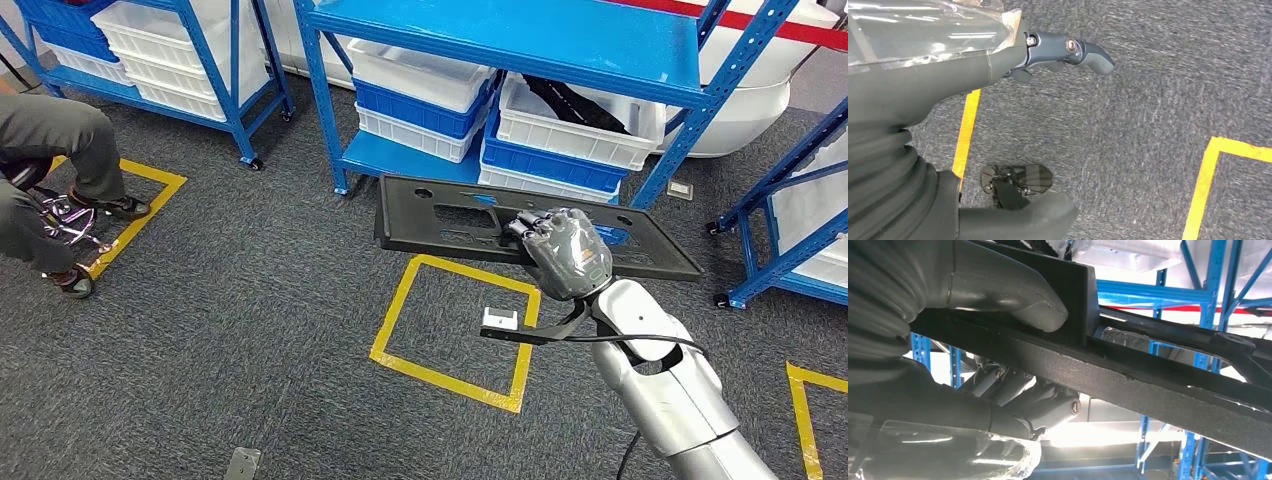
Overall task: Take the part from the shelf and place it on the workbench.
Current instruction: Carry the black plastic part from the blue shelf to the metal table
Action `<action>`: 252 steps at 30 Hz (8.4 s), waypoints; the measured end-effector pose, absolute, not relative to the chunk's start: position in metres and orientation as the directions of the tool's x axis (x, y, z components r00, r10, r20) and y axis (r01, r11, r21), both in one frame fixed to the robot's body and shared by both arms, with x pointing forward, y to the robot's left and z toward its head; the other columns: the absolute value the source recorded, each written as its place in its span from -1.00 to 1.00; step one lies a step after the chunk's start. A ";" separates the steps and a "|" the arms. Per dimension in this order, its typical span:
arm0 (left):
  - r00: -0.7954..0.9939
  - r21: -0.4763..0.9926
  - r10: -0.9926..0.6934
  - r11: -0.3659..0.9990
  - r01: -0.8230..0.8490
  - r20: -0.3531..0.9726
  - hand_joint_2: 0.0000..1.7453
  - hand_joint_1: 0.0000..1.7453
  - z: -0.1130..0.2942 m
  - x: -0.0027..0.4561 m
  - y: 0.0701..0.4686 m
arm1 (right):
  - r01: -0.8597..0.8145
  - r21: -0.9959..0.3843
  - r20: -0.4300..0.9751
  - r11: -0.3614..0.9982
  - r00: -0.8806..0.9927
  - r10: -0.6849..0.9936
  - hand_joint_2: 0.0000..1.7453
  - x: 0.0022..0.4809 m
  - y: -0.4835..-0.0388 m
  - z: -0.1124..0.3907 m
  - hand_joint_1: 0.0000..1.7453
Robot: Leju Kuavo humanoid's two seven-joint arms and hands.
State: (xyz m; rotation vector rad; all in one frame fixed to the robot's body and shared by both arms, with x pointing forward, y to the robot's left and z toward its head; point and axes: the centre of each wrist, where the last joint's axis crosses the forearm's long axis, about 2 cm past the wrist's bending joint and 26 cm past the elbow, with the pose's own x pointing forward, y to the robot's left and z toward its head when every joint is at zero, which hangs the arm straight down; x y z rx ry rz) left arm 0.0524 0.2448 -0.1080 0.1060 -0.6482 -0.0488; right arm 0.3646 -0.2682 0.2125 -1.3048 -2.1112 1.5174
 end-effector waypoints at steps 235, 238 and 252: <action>0.742 0.101 -0.045 0.994 -0.030 0.668 1.00 -1.00 -0.109 0.052 0.255 | 0.546 -0.836 -0.337 0.059 -0.594 0.730 1.00 0.377 -0.249 0.214 0.86; 0.743 0.100 -0.045 0.995 -0.030 0.668 1.00 -1.00 -0.109 0.052 0.254 | 0.546 -0.836 -0.338 0.057 -0.593 0.731 1.00 0.377 -0.250 0.214 0.86; 0.749 0.102 -0.046 0.994 -0.029 0.661 1.00 -1.00 -0.109 0.049 0.254 | 0.531 -0.846 -0.332 0.051 -0.599 0.729 1.00 0.379 -0.251 0.210 0.86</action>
